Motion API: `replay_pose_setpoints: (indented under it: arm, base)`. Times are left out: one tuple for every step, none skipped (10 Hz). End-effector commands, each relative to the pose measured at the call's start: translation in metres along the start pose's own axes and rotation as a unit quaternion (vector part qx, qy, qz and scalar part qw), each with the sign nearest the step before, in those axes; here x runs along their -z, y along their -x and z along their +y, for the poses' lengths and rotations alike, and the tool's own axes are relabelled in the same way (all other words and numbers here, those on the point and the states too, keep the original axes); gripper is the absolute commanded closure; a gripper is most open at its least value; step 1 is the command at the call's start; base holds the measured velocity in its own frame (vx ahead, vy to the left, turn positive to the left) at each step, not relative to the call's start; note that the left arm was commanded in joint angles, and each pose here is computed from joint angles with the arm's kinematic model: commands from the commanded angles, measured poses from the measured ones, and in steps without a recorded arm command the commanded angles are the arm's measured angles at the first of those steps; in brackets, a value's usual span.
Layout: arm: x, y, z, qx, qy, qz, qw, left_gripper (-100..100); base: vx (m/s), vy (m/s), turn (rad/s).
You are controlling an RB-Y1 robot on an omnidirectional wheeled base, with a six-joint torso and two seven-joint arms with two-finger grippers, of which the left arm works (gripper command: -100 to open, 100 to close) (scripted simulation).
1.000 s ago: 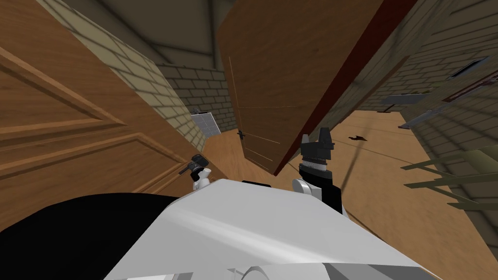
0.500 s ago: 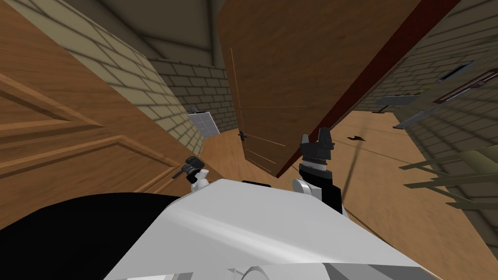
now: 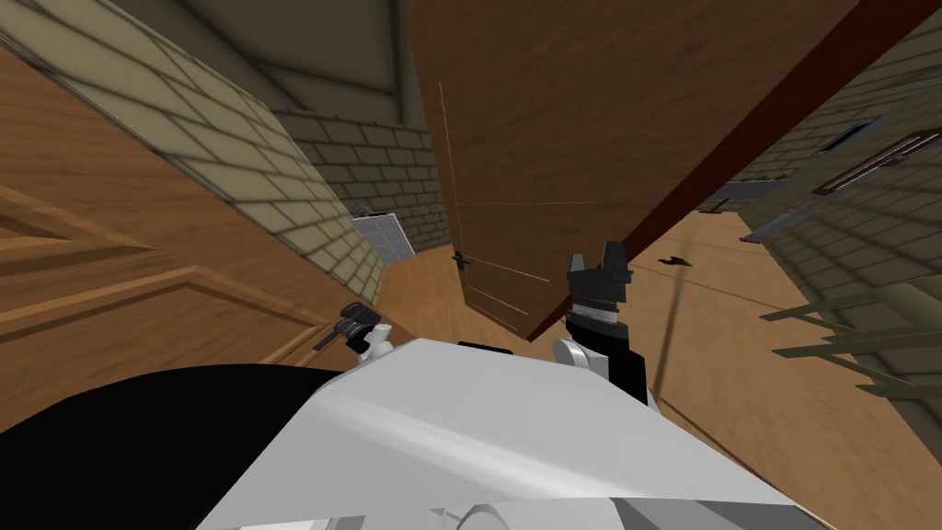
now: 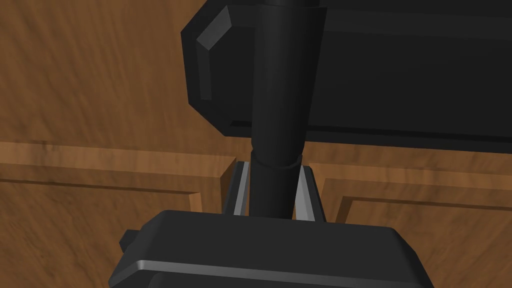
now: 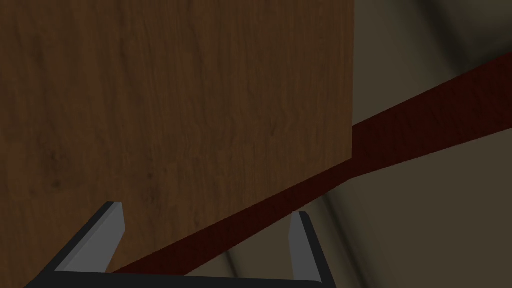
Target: Push the door open
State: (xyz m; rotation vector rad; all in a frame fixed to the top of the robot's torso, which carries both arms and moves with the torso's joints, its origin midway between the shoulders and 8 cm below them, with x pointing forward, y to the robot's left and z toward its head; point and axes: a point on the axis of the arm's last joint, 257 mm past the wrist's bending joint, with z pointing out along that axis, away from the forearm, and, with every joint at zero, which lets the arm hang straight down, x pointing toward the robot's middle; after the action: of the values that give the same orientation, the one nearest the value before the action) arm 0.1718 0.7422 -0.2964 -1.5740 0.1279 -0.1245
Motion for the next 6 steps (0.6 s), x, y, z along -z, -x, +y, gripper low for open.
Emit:
replay_pose_setpoints:
  arm:
    - [0.0000,0.000,0.000,0.000,0.000,0.000,1.0000,100]
    - [-0.0027,0.017,-0.006,0.001,-0.007,-0.022,0.9997,100]
    - [-0.0030,0.022,-0.007,0.002,-0.008,-0.029,0.9996,100]
    - [-0.0032,0.032,-0.010,0.002,-0.010,-0.043,0.9990,100]
    - [-0.0027,0.044,-0.011,0.003,-0.012,-0.059,0.9982,100]
    - [-0.0020,0.050,-0.012,0.003,-0.012,-0.068,0.9976,100]
  base:
    - [0.029,0.056,0.002]
    - [0.037,0.108,-0.057]
    - [0.036,0.157,-0.055]
    - [0.060,0.169,-0.062]
    - [0.071,0.182,-0.074]
    - [0.078,0.170,-0.033]
